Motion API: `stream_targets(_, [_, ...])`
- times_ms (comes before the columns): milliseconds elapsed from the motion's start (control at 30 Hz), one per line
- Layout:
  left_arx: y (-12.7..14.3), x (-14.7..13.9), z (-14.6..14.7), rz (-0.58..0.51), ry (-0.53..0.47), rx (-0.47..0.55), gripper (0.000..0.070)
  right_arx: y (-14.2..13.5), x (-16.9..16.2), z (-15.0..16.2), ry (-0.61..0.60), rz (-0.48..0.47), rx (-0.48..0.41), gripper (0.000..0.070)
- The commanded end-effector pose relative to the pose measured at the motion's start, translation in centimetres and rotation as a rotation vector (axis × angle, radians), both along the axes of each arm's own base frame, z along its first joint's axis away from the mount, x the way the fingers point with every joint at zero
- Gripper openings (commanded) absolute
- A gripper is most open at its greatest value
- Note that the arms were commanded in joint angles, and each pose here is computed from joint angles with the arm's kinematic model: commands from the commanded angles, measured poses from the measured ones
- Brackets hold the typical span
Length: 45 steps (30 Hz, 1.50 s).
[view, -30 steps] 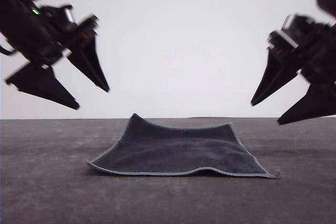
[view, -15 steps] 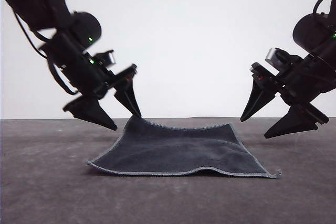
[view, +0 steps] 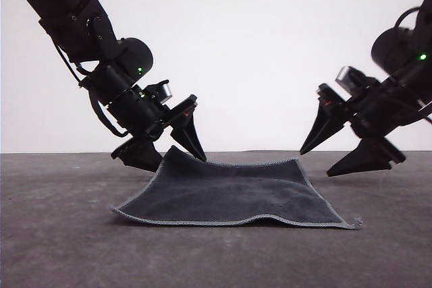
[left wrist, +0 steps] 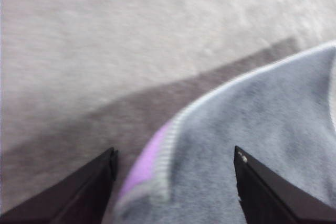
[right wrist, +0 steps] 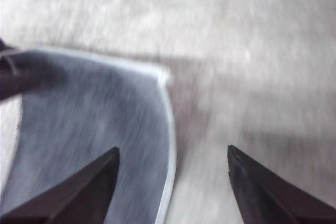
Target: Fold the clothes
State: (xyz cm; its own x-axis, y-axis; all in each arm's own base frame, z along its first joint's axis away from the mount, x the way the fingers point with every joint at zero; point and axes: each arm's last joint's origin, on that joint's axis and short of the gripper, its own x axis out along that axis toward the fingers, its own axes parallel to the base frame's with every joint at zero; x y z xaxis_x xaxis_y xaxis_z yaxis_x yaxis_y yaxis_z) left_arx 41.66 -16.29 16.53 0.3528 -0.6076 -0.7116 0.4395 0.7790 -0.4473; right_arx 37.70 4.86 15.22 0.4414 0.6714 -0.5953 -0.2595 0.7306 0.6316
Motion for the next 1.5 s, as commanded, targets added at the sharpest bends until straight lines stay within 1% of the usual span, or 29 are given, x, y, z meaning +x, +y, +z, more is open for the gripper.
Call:
stream_targets(0, [-0.2, 0.5, -0.2, -0.009, -0.005, 0.002, 0.0433, 0.2, 1.0, -0.5, -0.001, 0.013, 0.013, 0.0412])
stream_targets(200, [-0.2, 0.5, -0.2, -0.008, -0.006, 0.001, 0.0433, 0.8, 2.9, -1.0, 0.004, 0.072, 0.086, 0.0412])
stream_targets(300, [-0.2, 0.5, -0.2, -0.008, -0.007, 0.001, 0.0433, 1.6, 3.5, -1.1, -0.003, 0.091, 0.09, 0.041])
stream_targets(367, [-0.2, 0.5, -0.2, -0.008, -0.007, 0.001, 0.0433, 2.1, 3.8, -1.2, -0.009, 0.103, 0.09, 0.0371])
stream_targets(500, [-0.1, 0.6, -0.1, -0.005, -0.012, -0.001, 0.0425, 3.2, 3.9, -1.2, -0.032, 0.116, 0.076, 0.0234])
stream_targets(533, [-0.1, 0.6, -0.1, -0.003, -0.012, -0.001, 0.0405, 3.3, 3.9, -1.2, -0.034, 0.113, 0.068, 0.0197])
stream_targets(567, [0.0, 0.6, -0.1, -0.002, -0.012, -0.002, 0.0364, 3.5, 3.8, -1.2, -0.035, 0.108, 0.059, 0.0159])
stream_targets(633, [0.0, 0.6, -0.1, 0.001, -0.011, -0.002, 0.0198, 3.6, 3.8, -1.3, -0.033, 0.096, 0.041, 0.009])
stream_targets(700, [0.2, 0.7, -0.1, 0.004, -0.012, -0.002, 0.0029, 3.5, 3.8, -1.3, -0.033, 0.086, 0.029, 0.0039])
stream_targets(733, [0.2, 0.7, -0.1, 0.007, -0.013, 0.0, 0.001, 3.5, 3.8, -1.3, -0.032, 0.082, 0.023, 0.0028])
stream_targets(800, [0.3, 0.8, -0.1, 0.015, -0.018, 0.008, 0.0003, 3.5, 3.8, -1.4, -0.031, 0.077, 0.018, 0.0006])
stream_targets(1067, [0.9, 1.1, 0.4, 0.033, -0.024, 0.013, 0.0002, 3.4, 3.8, -1.2, -0.031, 0.081, 0.025, 0.0004])
stream_targets(1267, [1.1, 1.0, 1.7, 0.034, -0.042, 0.003, 0.0002, 3.4, 3.4, 0.1, -0.045, 0.089, 0.021, 0.0004])
stream_targets(1467, [1.4, 0.4, 2.8, 0.015, -0.037, 0.024, 0.0002, 3.3, 2.8, 1.6, -0.048, 0.104, 0.011, 0.0004])
